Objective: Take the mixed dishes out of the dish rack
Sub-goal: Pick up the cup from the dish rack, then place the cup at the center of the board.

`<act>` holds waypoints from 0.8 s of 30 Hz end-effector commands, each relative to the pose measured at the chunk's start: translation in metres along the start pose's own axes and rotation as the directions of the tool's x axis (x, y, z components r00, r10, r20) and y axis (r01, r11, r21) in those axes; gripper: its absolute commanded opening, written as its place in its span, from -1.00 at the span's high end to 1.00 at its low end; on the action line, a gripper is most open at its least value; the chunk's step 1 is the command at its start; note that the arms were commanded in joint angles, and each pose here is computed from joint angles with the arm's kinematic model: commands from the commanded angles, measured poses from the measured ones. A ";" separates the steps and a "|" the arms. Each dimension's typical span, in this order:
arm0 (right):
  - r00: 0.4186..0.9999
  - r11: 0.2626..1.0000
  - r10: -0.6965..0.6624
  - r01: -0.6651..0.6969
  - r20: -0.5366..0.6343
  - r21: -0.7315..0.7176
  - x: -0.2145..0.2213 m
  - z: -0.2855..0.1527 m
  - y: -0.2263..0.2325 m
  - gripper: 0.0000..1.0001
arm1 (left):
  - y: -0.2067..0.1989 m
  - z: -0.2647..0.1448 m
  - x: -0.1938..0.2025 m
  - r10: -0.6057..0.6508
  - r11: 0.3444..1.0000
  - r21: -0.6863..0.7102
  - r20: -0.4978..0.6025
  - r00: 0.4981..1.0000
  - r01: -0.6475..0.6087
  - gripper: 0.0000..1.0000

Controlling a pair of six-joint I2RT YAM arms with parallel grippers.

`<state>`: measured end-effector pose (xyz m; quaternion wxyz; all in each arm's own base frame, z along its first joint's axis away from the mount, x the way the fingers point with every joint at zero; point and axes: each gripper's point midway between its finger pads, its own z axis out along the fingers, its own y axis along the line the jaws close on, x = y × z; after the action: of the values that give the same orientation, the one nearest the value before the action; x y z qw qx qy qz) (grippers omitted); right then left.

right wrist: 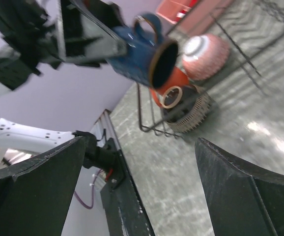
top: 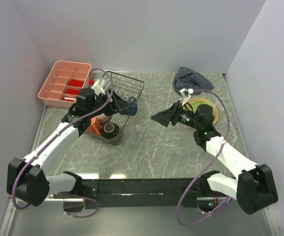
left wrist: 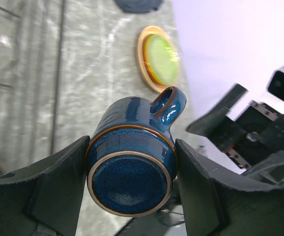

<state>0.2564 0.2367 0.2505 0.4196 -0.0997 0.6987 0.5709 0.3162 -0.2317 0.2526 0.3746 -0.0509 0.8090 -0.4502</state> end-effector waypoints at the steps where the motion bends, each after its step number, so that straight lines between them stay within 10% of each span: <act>1: 0.994 0.986 -0.097 0.102 0.043 -0.134 -0.028 0.019 0.036 -1.00 | -0.062 -0.016 -0.022 -0.065 0.967 0.252 0.089 0.994 0.041 0.56; 14: 0.994 0.953 -0.106 0.094 -0.025 -0.288 -0.031 0.064 0.056 -0.65 | -0.086 -0.021 -0.009 -0.270 0.884 0.418 0.093 0.958 0.209 0.59; 24: 0.992 0.918 -0.100 0.062 -0.078 -0.391 -0.018 0.073 0.070 0.40 | -0.080 -0.023 0.000 -0.332 0.859 0.443 0.097 0.938 0.258 0.57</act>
<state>0.2688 0.3126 0.2824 0.3623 -0.1940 0.6337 0.6554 0.2875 -0.2681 0.2757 0.3297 -0.1439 0.7010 -0.6158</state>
